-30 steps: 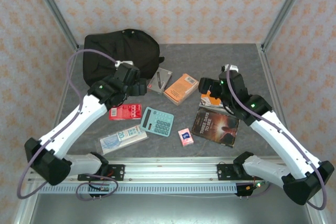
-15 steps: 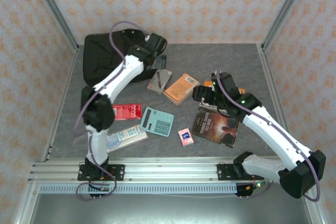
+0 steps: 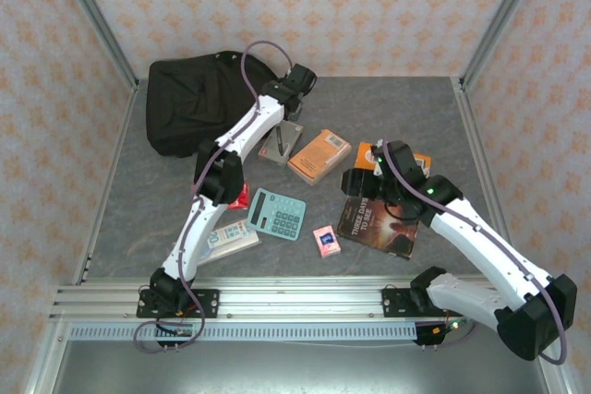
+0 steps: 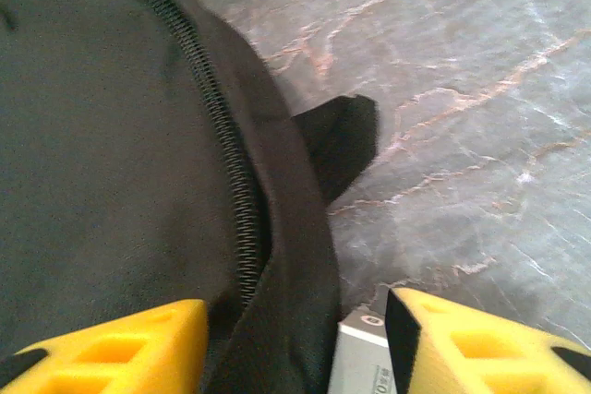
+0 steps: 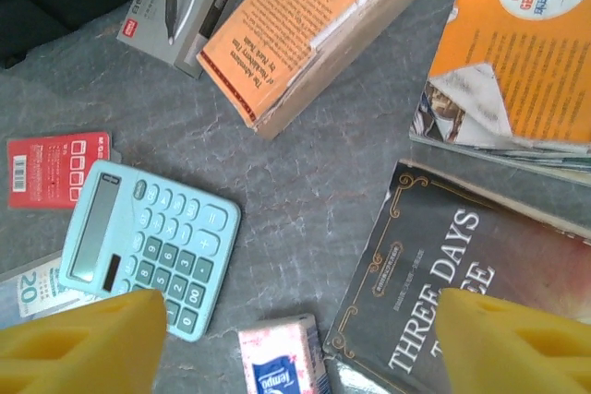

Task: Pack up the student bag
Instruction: Pick up the student bag from the top-left of the table.

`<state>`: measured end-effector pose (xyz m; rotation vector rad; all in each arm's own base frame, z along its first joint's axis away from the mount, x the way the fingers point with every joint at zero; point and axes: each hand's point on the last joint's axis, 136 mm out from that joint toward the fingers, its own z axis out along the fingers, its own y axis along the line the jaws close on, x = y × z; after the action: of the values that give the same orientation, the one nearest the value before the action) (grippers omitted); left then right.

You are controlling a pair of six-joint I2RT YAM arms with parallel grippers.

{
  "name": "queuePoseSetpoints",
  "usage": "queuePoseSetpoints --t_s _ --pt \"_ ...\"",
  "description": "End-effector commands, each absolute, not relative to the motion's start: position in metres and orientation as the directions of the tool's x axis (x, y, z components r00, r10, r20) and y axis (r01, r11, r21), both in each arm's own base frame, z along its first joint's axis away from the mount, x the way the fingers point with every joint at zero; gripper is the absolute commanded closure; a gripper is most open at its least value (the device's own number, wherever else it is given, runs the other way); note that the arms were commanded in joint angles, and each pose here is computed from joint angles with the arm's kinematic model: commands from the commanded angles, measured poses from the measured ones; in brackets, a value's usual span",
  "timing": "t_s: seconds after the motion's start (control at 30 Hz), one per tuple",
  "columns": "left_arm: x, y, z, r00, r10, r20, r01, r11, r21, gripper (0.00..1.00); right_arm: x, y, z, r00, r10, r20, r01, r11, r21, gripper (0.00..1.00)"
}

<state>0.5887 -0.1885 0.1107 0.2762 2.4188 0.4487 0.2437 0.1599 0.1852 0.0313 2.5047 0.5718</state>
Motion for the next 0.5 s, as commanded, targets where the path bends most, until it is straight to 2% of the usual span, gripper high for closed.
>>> queuePoseSetpoints --t_s 0.0,0.13,0.27,0.37,0.47 --pt "0.602 -0.171 0.142 -0.721 0.33 -0.609 0.02 0.889 0.458 0.65 0.234 0.157 0.183 -0.851 0.157 -0.501 -0.087 0.899 0.429 0.32" --pt "0.604 -0.167 0.156 -0.702 0.355 -0.617 0.016 0.875 0.485 0.99 0.226 0.152 0.187 -0.845 0.172 -0.507 -0.081 0.895 0.439 0.41" --pt "0.601 -0.171 0.184 -0.669 0.401 -0.625 0.036 0.858 0.512 1.0 0.218 0.147 0.192 -0.831 0.191 -0.522 -0.085 0.884 0.46 0.4" --pt "0.596 -0.177 0.217 -0.615 0.456 -0.643 0.053 0.838 0.543 1.0 0.215 0.14 0.194 -0.816 0.243 -0.524 -0.042 0.88 0.473 0.3" --pt "0.588 -0.174 0.258 -0.568 0.457 -0.684 0.013 0.836 0.548 1.0 0.209 0.141 0.202 -0.807 0.263 -0.529 -0.055 0.858 0.51 0.3"
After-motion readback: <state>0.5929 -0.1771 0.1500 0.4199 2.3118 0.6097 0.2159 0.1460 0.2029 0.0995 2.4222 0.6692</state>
